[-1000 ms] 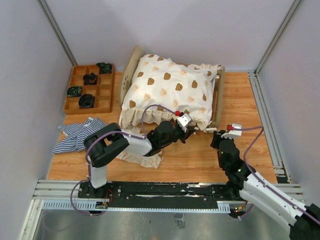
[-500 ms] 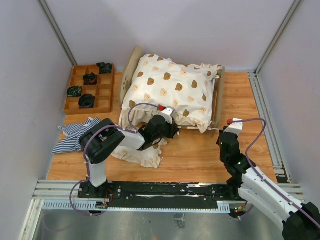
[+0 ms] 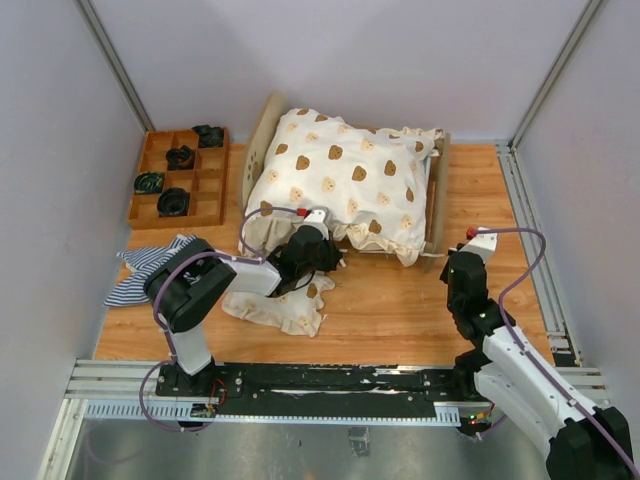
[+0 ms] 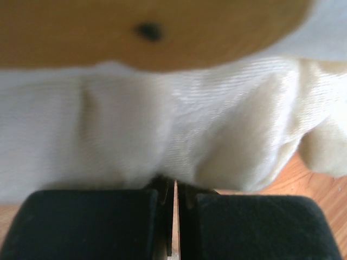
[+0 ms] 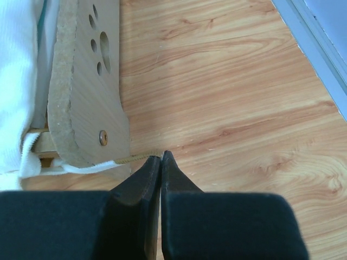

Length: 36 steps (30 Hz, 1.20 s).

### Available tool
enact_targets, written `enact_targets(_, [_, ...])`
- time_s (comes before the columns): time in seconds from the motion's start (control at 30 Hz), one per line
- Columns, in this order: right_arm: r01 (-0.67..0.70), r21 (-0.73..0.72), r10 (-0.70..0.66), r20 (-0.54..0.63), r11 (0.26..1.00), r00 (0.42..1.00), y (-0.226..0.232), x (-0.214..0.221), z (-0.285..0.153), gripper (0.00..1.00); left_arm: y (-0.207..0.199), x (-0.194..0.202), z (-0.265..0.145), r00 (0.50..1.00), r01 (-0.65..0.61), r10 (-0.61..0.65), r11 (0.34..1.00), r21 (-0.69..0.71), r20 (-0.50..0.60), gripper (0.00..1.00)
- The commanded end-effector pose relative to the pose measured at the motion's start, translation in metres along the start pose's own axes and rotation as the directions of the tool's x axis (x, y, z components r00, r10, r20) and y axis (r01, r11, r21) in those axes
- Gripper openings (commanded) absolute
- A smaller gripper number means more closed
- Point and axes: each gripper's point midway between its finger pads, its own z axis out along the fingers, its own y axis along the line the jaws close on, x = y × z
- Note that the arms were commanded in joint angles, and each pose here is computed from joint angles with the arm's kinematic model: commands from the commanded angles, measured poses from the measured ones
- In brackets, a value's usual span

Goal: Set up the pet bed

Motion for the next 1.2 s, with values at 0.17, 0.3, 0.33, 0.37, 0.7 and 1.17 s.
enact_targets(0.17, [-0.117,0.128,0.112,0.044,0.985,0.993,-0.030,-0.025,0.006,0.00,0.032,-0.003,0.009,0.999,0.045,-0.049,0.990,-0.132,-0.023,0.00])
enact_targets(0.3, [-0.134,0.068,0.135,-0.011,0.989,0.991,-0.018,-0.012,0.005,0.00,0.015,0.006,0.011,0.995,0.066,-0.070,0.996,-0.056,-0.070,0.00])
enact_targets(0.33, [-0.144,0.027,0.145,-0.033,0.989,0.989,-0.010,-0.008,0.004,0.00,0.010,0.007,0.010,0.995,0.063,-0.065,0.998,-0.031,-0.079,0.00])
enact_targets(0.37, [-0.154,-0.018,0.152,-0.062,0.988,0.986,-0.002,-0.004,0.002,0.00,0.003,0.010,0.008,0.994,0.059,-0.059,0.998,-0.005,-0.090,0.00])
enact_targets(0.7, [-0.232,-0.108,0.202,-0.236,0.967,0.951,0.009,0.027,-0.032,0.47,-0.122,0.066,-0.022,0.978,-0.055,0.112,0.953,0.297,-0.178,0.26])
enact_targets(1.17, [-0.310,-0.408,0.244,-0.208,0.858,0.947,0.077,-0.016,-0.059,0.57,-0.058,-0.041,-0.075,0.975,-0.219,0.218,0.975,-0.026,-0.050,0.93])
